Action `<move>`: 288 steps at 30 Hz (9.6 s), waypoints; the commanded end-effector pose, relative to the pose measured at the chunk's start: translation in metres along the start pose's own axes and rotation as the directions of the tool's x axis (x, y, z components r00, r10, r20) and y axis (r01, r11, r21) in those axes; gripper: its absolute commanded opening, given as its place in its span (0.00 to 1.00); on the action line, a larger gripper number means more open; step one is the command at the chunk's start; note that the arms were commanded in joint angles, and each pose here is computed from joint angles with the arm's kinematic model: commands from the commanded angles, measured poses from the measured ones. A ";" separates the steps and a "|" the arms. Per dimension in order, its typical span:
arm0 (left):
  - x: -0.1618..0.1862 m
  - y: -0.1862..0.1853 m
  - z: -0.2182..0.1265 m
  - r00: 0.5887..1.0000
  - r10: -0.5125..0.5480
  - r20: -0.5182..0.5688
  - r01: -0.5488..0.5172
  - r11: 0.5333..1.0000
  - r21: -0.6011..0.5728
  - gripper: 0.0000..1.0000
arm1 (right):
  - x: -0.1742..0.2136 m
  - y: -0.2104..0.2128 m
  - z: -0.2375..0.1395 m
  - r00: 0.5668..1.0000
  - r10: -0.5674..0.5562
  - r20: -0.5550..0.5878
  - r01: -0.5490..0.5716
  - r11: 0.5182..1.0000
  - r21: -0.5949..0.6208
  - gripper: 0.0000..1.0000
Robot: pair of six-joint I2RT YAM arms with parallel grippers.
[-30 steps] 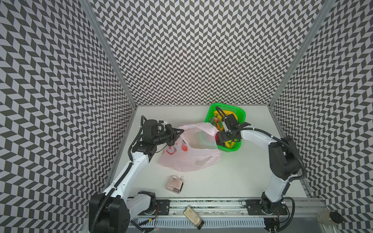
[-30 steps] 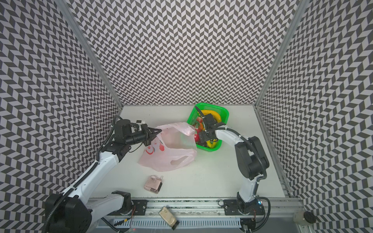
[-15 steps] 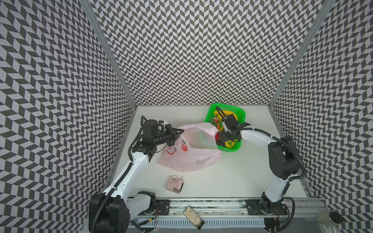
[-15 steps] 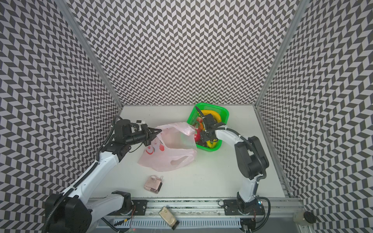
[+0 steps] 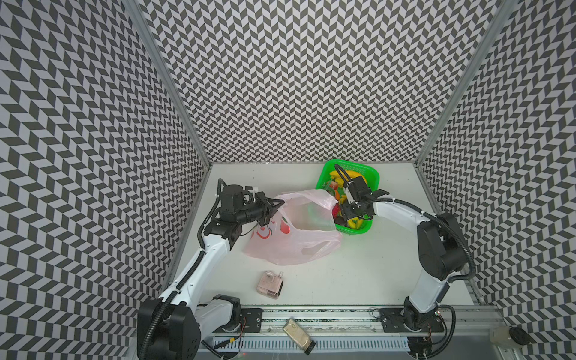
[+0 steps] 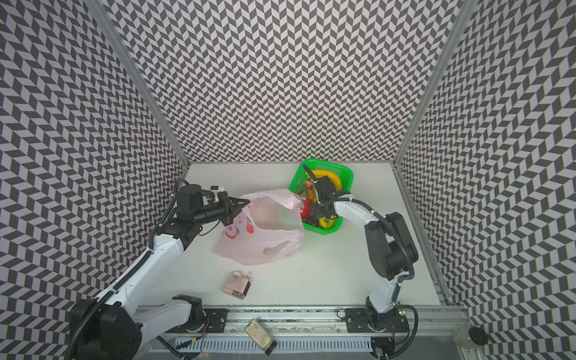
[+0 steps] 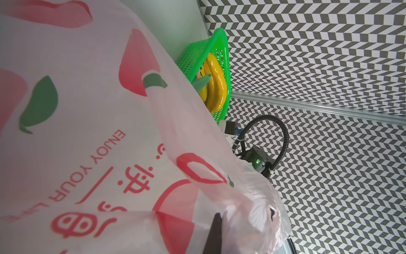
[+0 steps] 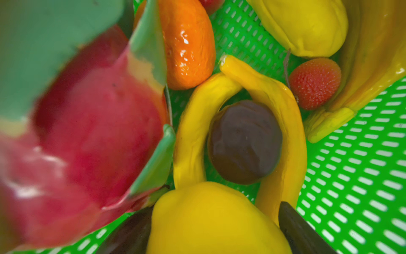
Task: Place the fake fruits into the plastic bag and tie a complex knot
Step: 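Grasp the yellow lemon in the green basket with the right gripper and lift it, then carry the yellow lemon into the pink bag mouth and open the right gripper, then withdraw the right gripper from the bag and reach into the green basket, then grasp the dark purple passion fruit in the basket with the right gripper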
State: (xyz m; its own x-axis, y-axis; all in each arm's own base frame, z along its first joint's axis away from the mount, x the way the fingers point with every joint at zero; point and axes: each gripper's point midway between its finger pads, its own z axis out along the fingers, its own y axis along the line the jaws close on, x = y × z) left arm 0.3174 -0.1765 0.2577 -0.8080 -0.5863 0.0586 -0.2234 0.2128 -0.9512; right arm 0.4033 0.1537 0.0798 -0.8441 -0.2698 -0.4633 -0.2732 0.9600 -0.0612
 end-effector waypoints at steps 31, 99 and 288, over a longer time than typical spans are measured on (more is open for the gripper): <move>-0.002 -0.008 -0.001 1.000 0.018 0.004 -0.018 1.000 0.022 0.00 | 0.000 0.019 -0.186 0.921 0.210 0.328 -0.072 0.920 -0.386 0.65; 0.008 -0.012 0.002 1.000 0.019 -0.006 -0.019 0.999 0.037 0.00 | -0.076 0.192 -0.161 0.822 0.454 0.343 -0.055 0.663 -0.747 0.63; 0.003 -0.003 -0.003 1.000 0.007 0.001 -0.007 1.000 0.028 0.00 | -0.014 -0.027 0.069 0.966 0.250 -0.071 -0.251 0.968 -0.009 0.63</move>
State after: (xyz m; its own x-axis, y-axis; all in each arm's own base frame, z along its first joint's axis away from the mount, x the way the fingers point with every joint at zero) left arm 0.3156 -0.1786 0.2581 -0.8084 -0.5859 0.0567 -0.2160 0.2056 -0.9545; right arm 0.4631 0.1488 0.0553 -0.8861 0.0074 -0.4634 -0.0609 0.9893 0.1323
